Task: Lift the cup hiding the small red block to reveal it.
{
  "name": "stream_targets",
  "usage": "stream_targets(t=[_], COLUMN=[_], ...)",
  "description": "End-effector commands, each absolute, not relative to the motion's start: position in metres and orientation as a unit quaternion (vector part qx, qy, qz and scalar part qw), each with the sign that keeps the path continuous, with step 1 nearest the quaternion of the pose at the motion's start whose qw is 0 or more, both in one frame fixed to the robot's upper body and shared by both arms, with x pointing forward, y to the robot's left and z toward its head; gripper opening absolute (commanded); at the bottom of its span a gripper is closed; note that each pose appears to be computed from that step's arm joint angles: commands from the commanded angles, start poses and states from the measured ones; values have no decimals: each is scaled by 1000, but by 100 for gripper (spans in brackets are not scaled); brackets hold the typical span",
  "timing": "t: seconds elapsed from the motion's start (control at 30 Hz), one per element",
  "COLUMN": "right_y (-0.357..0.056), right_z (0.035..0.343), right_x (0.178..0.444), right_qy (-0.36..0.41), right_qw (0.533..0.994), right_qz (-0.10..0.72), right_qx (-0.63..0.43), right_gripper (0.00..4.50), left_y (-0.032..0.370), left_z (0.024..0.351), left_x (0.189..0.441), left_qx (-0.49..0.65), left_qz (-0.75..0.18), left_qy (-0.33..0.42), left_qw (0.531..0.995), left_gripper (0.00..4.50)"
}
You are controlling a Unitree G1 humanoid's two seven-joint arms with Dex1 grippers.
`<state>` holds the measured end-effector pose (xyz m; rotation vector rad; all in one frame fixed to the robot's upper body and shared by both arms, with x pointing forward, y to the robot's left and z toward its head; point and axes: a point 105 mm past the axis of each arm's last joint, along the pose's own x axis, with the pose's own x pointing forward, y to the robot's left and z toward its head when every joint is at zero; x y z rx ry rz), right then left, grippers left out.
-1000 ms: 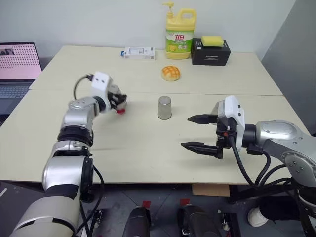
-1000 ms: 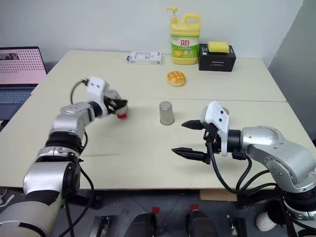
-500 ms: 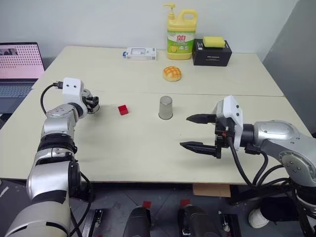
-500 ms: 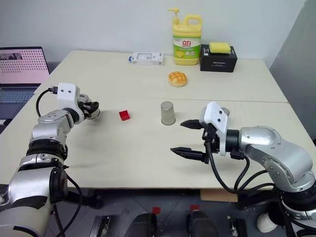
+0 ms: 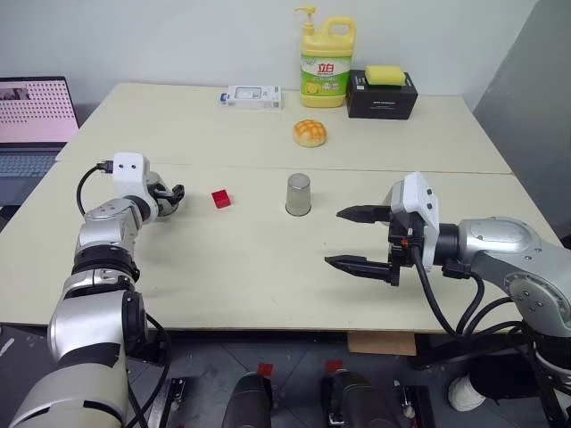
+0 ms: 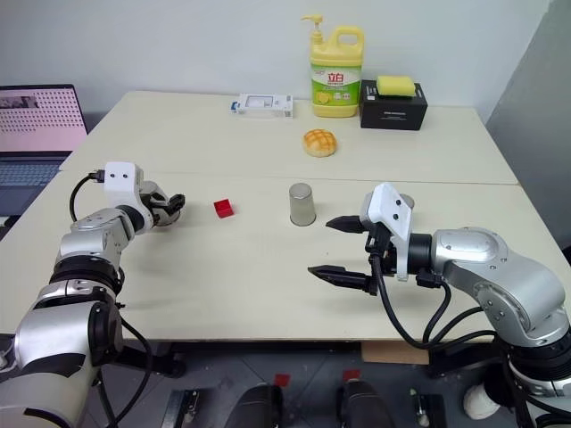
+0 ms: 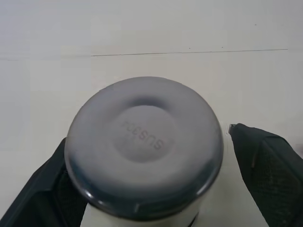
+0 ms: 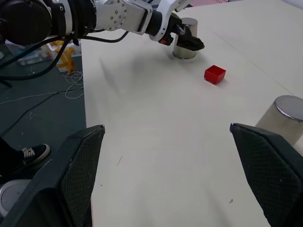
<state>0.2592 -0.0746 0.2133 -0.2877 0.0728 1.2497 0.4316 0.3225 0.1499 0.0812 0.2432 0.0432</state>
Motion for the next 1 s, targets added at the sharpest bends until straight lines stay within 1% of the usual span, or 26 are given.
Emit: stream_targets(t=[0.03, 0.1, 0.17, 0.27, 0.37, 0.47, 0.5, 0.57, 0.67, 0.8, 0.87, 1.0], right_y=[-74, -76, -78, -83, -87, -102, -107, -115, -127, -139, -144, -145], right_z=[224, 225, 226, 227, 228, 230, 230, 229, 224, 219, 217, 218], right_x=[257, 259, 261, 263, 264, 268, 269, 270, 268, 266, 266, 264], right_qy=[11, 3, -2, -10, -17, -15, -13, -10, 0, 14, 18, 16], right_qw=[800, 804, 808, 813, 814, 823, 826, 831, 835, 838, 841, 845], right_qz=[583, 577, 571, 562, 560, 545, 539, 531, 523, 515, 509, 505], right_qx=[-140, -143, -145, -149, -152, -158, -160, -166, -173, -180, -180, -175], right_gripper=[450, 450, 450, 450, 450, 450, 450, 450, 450, 450, 450, 450], left_y=[330, 327, 323, 317, 315, 316, 314, 307, 291, 283, 282, 281], left_z=[198, 224, 240, 257, 267, 284, 283, 272, 242, 216, 208, 209], left_x=[432, 427, 422, 410, 400, 379, 372, 359, 332, 305, 297, 293], left_qx=[58, 81, 111, 168, 184, 220, 231, 242, 242, 239, 233, 226], left_qz=[31, 18, 5, -24, -42, -74, -92, -140, -233, -293, -309, -316], left_qy=[46, 10, -3, -5, -11, -11, -3, 24, 79, 131, 146, 143], left_qw=[997, 997, 994, 985, 982, 973, 969, 960, 939, 916, 910, 910], left_gripper=[446, 446, 446, 446, 446, 446, 446, 446, 446, 446, 446, 446])
